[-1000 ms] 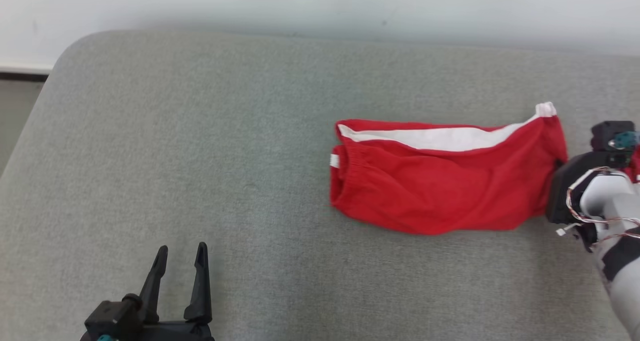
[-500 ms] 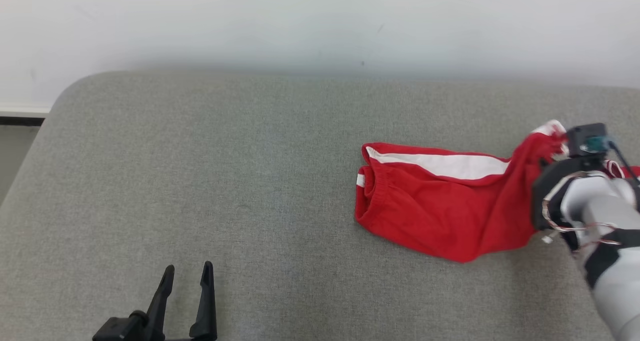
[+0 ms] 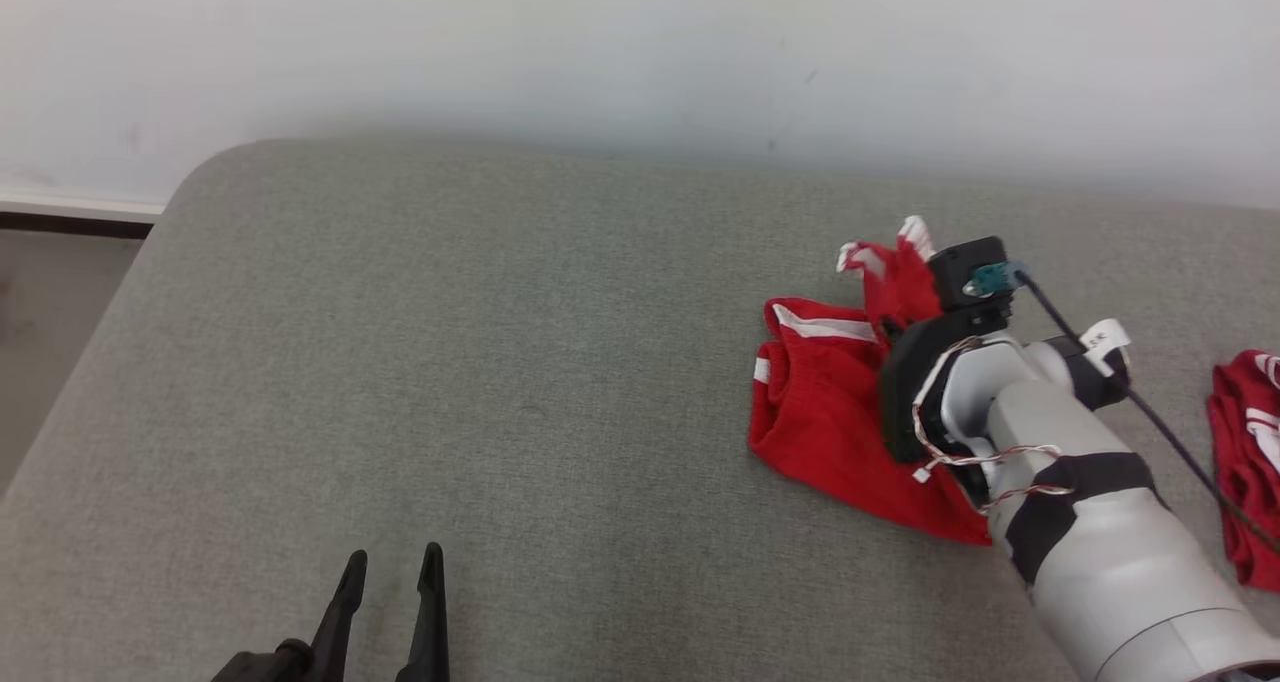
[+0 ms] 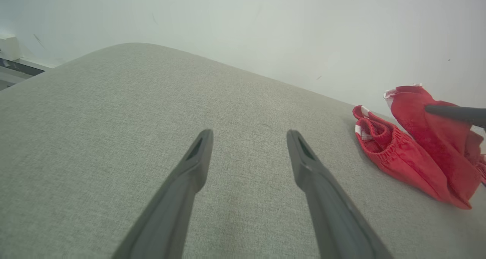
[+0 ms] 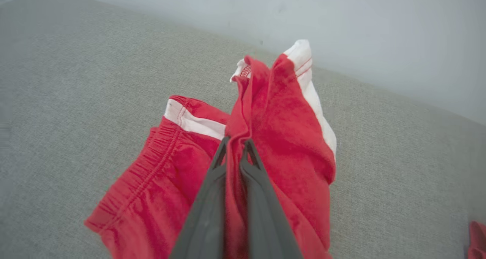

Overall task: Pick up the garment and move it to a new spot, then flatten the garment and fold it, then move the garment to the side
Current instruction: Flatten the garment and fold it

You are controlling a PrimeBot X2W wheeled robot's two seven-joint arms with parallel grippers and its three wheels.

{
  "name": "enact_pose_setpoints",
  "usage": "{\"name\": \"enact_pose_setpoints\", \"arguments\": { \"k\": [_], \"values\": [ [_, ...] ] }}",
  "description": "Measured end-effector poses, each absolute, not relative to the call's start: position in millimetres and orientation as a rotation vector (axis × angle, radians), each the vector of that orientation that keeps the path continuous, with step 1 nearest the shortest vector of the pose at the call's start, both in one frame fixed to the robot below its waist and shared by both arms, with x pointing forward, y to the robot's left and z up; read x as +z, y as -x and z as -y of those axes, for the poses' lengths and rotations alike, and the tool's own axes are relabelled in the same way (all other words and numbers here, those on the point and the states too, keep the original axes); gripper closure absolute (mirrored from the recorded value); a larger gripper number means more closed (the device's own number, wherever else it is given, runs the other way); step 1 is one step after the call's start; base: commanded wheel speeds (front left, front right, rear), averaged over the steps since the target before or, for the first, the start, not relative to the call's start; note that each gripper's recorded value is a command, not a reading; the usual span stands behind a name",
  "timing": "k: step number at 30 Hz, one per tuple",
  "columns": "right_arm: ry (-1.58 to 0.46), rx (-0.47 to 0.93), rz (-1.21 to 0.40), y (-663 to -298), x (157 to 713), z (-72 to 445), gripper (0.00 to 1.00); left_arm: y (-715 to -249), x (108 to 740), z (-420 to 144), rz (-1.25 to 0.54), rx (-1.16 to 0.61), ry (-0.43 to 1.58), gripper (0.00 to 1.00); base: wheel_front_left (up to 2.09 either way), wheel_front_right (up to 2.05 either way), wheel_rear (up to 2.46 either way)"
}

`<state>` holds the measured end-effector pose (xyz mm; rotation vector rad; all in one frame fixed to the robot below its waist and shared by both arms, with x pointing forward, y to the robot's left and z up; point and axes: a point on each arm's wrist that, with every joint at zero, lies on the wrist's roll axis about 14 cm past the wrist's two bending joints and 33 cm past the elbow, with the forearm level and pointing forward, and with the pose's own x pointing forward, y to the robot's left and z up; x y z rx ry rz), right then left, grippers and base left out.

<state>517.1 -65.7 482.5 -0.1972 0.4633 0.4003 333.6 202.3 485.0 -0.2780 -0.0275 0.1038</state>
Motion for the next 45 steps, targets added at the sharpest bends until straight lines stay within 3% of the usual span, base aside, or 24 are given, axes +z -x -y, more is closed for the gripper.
{"name": "enact_pose_setpoints", "arguments": {
  "k": [17,18,19,20,26,31,32,33,34,38,45],
  "values": [
    [0.169,0.552,-0.557,-499.7,452.5,-1.8,1.0,-325.1,482.2,-217.3,0.022,0.173,0.296,0.0,0.0,0.0,0.0],
    [0.163,0.558,-0.557,-498.6,452.8,-4.3,0.75,-325.2,482.3,-216.8,0.022,0.171,0.296,0.0,0.0,0.0,0.0],
    [0.15,0.563,-0.552,-498.2,454.2,-6.9,0.27,-325.5,482.4,-216.6,0.022,0.171,0.296,0.0,0.0,0.0,0.0],
    [0.133,0.567,-0.534,-499.2,457.9,-9.4,0.0,-325.8,482.6,-216.5,0.023,0.17,0.296,0.0,0.0,0.0,0.0],
    [0.0,0.558,-0.392,-514.7,495.7,-13.3,0.0,-327.9,484.7,-215.8,0.029,0.167,0.295,0.0,0.0,0.0,0.0],
    [0.062,0.421,-0.359,-534.6,495.7,57.5,0.0,-329.4,486.5,-213.4,0.034,0.155,0.292,0.0,0.0,0.0,0.0],
    [0.079,0.401,-0.377,-533.4,488.2,68.5,0.3,-329.5,486.6,-213.0,0.034,0.154,0.292,0.0,0.0,0.0,0.0],
    [0.094,0.383,-0.389,-531.7,480.8,78.3,0.75,-329.7,486.3,-212.4,0.033,0.152,0.292,0.0,0.0,0.0,0.0],
    [0.105,0.37,-0.403,-529.4,473.5,86.0,1.0,-329.9,486.2,-211.9,0.033,0.151,0.292,0.0,0.0,0.0,0.0],
    [0.131,0.361,-0.462,-516.4,446.6,94.6,1.0,-331.4,484.7,-211.6,0.027,0.149,0.291,0.0,0.0,0.0,0.0],
    [0.144,0.48,-0.474,-493.2,431.3,45.9,1.0,-335.3,483.6,-211.1,0.023,0.145,0.289,0.0,0.0,0.0,0.0]
  ]
}}
